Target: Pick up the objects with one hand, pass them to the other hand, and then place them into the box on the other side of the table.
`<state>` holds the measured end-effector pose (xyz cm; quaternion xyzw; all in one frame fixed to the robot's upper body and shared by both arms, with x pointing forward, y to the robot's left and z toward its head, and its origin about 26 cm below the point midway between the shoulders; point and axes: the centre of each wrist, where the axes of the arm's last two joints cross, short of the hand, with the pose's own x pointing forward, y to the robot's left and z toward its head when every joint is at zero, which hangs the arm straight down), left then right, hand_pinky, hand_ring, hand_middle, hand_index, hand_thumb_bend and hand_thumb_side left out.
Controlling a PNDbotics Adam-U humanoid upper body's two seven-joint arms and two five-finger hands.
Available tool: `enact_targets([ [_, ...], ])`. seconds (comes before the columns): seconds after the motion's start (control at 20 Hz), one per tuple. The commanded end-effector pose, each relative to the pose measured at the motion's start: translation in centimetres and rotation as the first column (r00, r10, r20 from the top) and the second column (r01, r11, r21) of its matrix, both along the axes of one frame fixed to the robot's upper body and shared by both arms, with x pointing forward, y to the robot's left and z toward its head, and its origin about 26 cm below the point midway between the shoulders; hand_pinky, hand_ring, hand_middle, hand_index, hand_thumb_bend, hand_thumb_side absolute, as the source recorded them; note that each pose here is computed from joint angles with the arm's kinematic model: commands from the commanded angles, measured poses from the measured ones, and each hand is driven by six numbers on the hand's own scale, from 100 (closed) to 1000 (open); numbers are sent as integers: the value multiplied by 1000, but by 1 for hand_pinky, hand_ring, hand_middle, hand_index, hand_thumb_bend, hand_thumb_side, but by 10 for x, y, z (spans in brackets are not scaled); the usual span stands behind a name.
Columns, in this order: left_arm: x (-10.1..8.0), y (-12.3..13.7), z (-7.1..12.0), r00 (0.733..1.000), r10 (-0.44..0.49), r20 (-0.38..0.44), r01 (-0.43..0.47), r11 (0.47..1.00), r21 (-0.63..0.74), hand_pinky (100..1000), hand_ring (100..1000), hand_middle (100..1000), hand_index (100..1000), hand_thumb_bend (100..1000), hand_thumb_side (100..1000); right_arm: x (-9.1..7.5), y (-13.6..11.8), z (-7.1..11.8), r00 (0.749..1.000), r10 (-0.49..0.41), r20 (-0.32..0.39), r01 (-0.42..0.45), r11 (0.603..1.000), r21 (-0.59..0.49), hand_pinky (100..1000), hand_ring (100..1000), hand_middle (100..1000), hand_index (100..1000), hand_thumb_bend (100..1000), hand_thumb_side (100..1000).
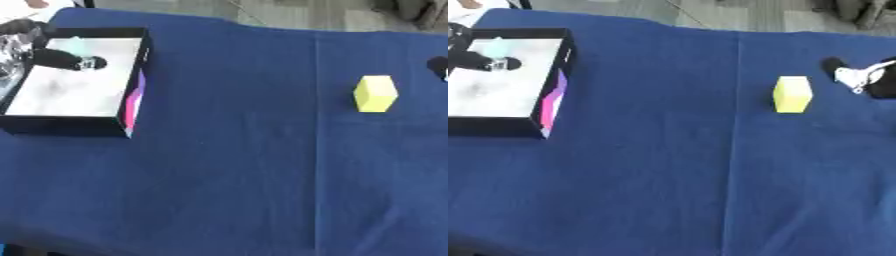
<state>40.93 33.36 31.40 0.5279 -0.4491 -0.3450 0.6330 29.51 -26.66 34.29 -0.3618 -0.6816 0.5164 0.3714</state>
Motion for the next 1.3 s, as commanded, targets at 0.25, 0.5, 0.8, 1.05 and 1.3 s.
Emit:
enact_targets([
  [0.25,-32,-13,45,990,-56,126,60,998,-23,935,911,790,897,350,242,4,-10,7,997,-41,-59,33,991,-128,934,960,924,944,352,239],
  [0.5,-79,-47,69,938,-173,299,173,985,30,880,860,744,837,265,375,11,-17,2,993,-59,-106,41,985,-169,938,959,923,943,368,168],
  [0.8,-128,-76,78,773,-351,528,339,933,124,813,811,740,849,100,403,18,-23,2,993,-99,-57,89,984,-157,936,953,920,941,385,112],
  [1.05,-122,-80,63,555,-471,686,548,827,124,807,829,779,868,100,488,29,-36,-5,981,-188,-48,176,968,-177,939,958,923,941,437,100],
  [1.3,-114,-83,35,409,-481,776,705,706,67,792,830,799,891,100,556,39,-50,-13,961,-271,-52,255,943,-215,942,963,926,940,460,100],
])
